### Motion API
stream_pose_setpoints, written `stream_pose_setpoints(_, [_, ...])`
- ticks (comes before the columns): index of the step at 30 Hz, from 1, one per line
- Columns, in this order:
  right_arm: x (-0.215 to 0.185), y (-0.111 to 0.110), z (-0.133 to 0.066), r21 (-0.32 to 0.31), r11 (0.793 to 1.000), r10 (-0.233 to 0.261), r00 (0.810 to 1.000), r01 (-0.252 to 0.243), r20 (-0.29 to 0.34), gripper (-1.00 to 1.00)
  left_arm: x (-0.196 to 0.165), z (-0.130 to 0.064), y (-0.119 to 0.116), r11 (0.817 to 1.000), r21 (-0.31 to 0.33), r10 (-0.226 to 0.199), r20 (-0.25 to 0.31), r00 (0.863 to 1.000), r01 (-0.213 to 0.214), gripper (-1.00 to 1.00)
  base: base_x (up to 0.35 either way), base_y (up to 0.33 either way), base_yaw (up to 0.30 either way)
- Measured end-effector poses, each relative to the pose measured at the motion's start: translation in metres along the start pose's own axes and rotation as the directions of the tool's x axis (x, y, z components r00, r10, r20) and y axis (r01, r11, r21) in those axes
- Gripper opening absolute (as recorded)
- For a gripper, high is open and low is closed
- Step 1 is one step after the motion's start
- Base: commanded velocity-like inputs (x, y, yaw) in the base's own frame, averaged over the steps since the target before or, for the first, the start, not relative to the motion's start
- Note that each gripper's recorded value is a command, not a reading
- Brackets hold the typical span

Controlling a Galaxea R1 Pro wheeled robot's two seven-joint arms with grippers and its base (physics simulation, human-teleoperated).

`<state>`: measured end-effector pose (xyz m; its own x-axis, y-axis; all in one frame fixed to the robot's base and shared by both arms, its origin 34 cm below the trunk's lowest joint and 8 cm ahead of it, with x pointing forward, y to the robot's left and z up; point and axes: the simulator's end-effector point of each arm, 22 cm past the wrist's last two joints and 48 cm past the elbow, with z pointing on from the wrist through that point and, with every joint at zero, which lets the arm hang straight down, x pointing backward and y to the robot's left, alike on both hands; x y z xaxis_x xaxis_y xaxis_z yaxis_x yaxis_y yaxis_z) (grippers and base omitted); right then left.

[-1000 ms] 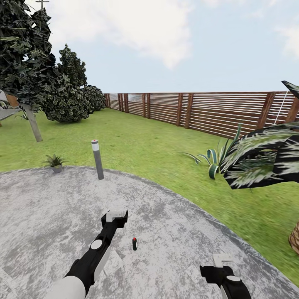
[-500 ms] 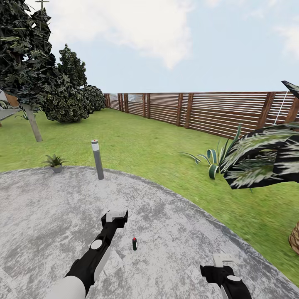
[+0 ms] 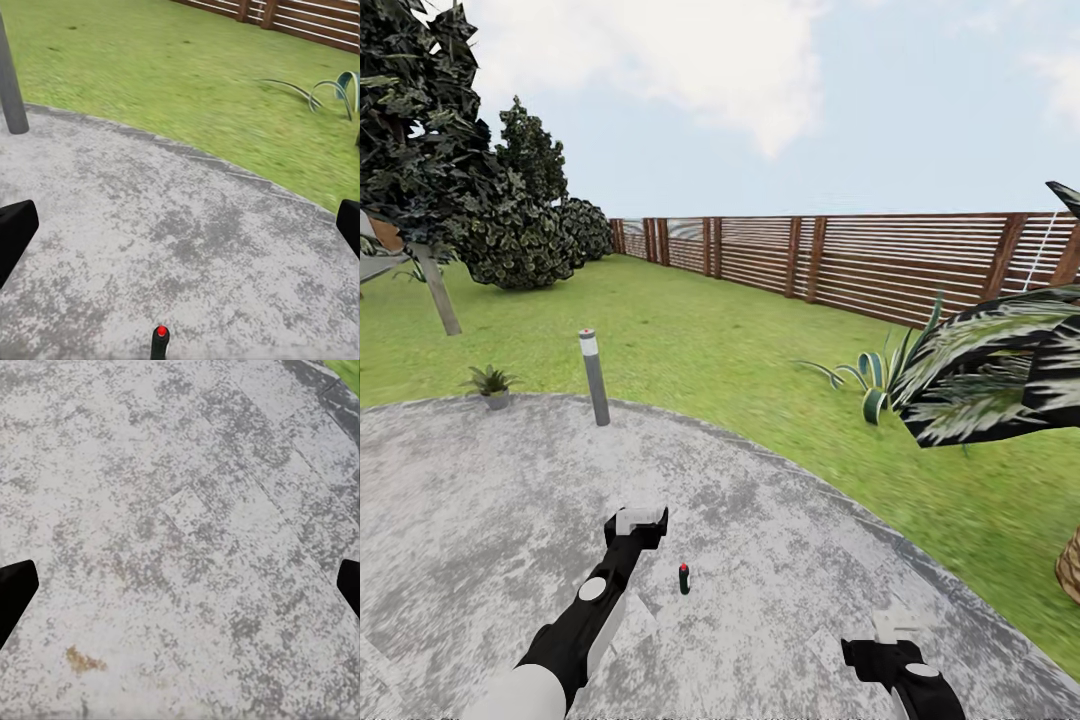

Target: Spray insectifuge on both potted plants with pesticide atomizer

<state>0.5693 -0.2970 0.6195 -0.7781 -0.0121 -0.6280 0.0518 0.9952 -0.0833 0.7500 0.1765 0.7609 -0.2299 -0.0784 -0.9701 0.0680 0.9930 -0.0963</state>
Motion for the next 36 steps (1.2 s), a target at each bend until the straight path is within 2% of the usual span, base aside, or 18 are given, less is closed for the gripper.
stream_pose_setpoints(23, [0.044, 0.004, 0.038, 0.000, 1.000, -0.002, 0.999, 0.002, -0.035, 1.00, 0.063, 0.009, 0.007, 1.000, -0.005, -0.003, -0.035, 0.999, 0.003, 1.00, 0.000, 0.000, 0.000])
stream_pose_setpoints(36, [0.070, 0.006, 0.059, 0.000, 1.000, -0.004, 0.998, 0.004, -0.056, 1.00, 0.100, 0.013, 0.010, 1.000, -0.006, -0.004, -0.055, 0.998, 0.004, 1.00, 0.000, 0.000, 0.064])
